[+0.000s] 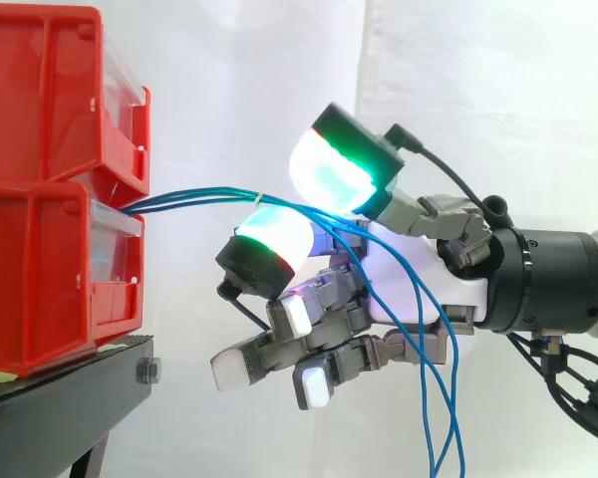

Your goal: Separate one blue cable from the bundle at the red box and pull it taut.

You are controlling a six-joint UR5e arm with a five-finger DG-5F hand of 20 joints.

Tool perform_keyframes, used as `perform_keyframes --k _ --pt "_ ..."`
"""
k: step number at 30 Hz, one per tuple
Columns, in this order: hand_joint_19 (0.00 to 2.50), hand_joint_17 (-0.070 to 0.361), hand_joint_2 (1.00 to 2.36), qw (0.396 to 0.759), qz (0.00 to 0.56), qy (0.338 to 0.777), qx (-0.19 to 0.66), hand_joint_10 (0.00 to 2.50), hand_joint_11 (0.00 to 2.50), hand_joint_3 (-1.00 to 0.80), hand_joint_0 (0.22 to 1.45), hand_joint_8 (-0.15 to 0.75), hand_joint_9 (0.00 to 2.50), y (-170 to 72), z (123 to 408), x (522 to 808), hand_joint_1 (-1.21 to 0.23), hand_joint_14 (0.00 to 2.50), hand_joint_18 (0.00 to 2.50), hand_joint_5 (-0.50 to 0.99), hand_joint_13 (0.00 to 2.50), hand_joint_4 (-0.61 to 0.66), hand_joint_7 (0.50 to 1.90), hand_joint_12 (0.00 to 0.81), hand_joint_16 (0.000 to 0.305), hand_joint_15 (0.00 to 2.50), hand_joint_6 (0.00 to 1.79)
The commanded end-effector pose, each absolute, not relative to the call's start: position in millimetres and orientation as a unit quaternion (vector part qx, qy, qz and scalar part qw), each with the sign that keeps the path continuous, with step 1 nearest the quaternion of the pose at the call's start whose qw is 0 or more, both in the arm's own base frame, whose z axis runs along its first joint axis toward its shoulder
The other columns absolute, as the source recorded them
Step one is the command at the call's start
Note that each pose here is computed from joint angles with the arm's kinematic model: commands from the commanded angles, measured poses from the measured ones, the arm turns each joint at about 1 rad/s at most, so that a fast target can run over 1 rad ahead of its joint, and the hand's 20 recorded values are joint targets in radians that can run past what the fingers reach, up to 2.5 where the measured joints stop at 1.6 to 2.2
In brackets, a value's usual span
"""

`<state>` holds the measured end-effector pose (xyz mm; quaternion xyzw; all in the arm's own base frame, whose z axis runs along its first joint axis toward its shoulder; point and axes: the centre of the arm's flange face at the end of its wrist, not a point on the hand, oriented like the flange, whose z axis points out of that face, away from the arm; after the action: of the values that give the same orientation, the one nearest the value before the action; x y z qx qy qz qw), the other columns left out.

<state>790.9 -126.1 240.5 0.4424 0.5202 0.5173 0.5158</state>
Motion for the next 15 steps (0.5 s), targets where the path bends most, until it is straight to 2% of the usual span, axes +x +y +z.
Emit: perform_keyframes --k 1,6,13,15 --pt "0.65 0.110 1.00 0.516 0.517 0.520 0.442 0.02 0.69 -0.48 0.62 0.338 0.98 -126.1 240.5 790.8 -0.65 0.01 0.82 -0.13 0.62 0.08 1.18 0.393 0.049 0.36 0.78" --pt "0.64 0.111 1.01 0.516 0.517 0.520 0.442 0.02 0.71 -0.37 0.63 0.342 0.97 -126.1 240.5 790.8 -0.71 0.01 0.82 -0.13 0.62 0.07 1.19 0.393 0.049 0.36 0.78" --pt "0.63 0.111 1.02 0.516 0.517 0.521 0.442 0.02 0.72 -0.19 0.64 0.337 0.93 -126.1 240.5 790.8 -0.85 0.01 0.82 -0.14 0.61 0.04 1.31 0.396 0.050 0.36 0.81" --pt "0.63 0.112 1.02 0.516 0.517 0.521 0.442 0.02 0.72 -0.18 0.65 0.336 0.90 -126.1 240.5 790.8 -0.88 0.01 0.81 -0.16 0.60 0.03 1.28 0.397 0.050 0.36 0.84"
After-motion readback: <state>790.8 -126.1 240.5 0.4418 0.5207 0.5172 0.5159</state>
